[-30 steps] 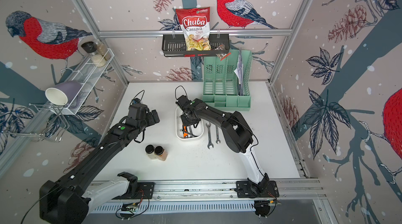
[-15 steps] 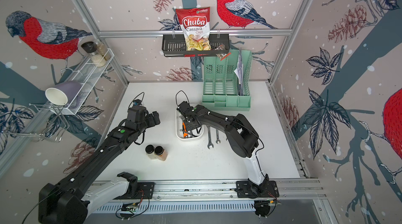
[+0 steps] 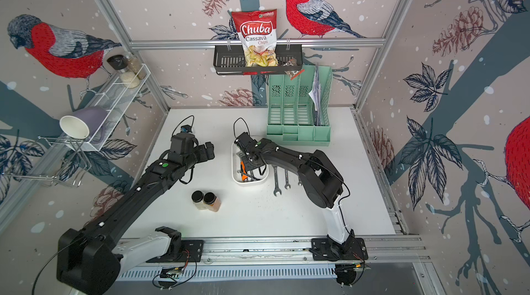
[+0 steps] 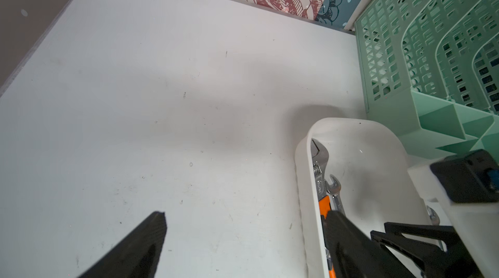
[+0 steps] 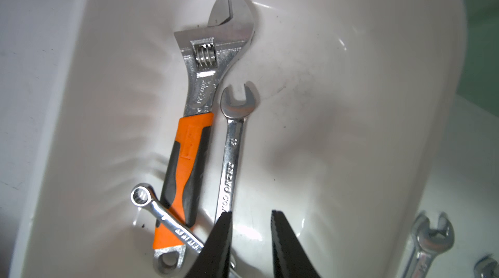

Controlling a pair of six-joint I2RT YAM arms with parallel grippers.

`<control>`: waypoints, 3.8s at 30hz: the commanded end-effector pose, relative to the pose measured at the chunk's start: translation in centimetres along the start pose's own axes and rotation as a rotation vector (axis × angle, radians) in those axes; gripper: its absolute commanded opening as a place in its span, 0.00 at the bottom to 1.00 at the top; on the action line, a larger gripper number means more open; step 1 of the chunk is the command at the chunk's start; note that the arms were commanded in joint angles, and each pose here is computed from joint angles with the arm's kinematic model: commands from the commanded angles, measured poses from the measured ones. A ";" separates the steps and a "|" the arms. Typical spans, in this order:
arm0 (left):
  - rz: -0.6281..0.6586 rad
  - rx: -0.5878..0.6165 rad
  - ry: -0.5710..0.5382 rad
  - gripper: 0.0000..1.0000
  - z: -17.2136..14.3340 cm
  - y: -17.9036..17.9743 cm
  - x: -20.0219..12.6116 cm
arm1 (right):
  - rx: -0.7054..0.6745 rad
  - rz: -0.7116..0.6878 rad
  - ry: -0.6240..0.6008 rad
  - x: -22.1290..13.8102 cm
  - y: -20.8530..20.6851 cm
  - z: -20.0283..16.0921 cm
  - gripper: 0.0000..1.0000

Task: Take out the wrench from the storage box
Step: Pick up the wrench from the storage box.

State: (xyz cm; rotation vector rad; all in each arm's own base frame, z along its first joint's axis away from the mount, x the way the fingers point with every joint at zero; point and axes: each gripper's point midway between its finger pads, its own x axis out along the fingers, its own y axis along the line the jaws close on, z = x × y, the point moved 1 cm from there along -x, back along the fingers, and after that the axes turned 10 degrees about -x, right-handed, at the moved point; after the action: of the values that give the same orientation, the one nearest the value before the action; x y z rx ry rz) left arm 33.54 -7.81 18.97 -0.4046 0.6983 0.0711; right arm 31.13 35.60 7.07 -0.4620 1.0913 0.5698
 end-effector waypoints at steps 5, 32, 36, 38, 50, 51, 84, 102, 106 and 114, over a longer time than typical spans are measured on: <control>-0.016 -0.014 0.014 0.95 0.8 0.1 0.8 | -0.032 0.074 -0.002 0.8 1.3 0.8 0.33; -0.072 -0.102 -0.040 0.95 2.9 1.5 -0.1 | -0.041 0.059 0.042 2.9 1.9 -0.2 0.36; -0.075 -0.104 -0.044 0.95 2.9 1.5 -0.2 | -0.041 0.044 0.048 3.2 2.0 -0.4 0.37; -0.078 -0.104 -0.043 0.95 2.9 1.4 -0.2 | -0.041 0.037 0.055 3.5 2.0 -0.6 0.36; -0.076 -0.105 -0.047 0.95 2.9 1.5 -0.4 | 0.020 0.002 0.090 4.9 0.3 -2.1 0.25; -0.075 -0.105 -0.046 0.95 2.9 1.6 -0.4 | 0.027 0.001 0.091 4.9 0.0 -2.2 0.23; -0.079 -0.110 -0.083 0.95 3.6 1.7 -1.3 | 0.086 -0.061 0.167 6.7 -1.7 -3.6 0.20; -0.085 -0.116 -0.083 0.95 3.5 1.8 -1.5 | 0.104 -0.097 0.075 3.8 -3.1 0.5 0.15; -0.083 -0.116 -0.082 0.95 3.5 1.9 -1.5 | 0.101 -0.105 0.052 2.9 -3.5 1.7 0.15; -0.081 -0.117 -0.090 0.95 3.7 1.9 -1.6 | 0.097 -0.112 0.014 1.6 -3.9 3.4 0.15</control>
State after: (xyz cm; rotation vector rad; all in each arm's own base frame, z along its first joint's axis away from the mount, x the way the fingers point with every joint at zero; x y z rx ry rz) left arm 33.89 -4.46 21.39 -0.5286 0.6126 0.0630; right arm 36.27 35.29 6.44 -0.4182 1.1064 0.4265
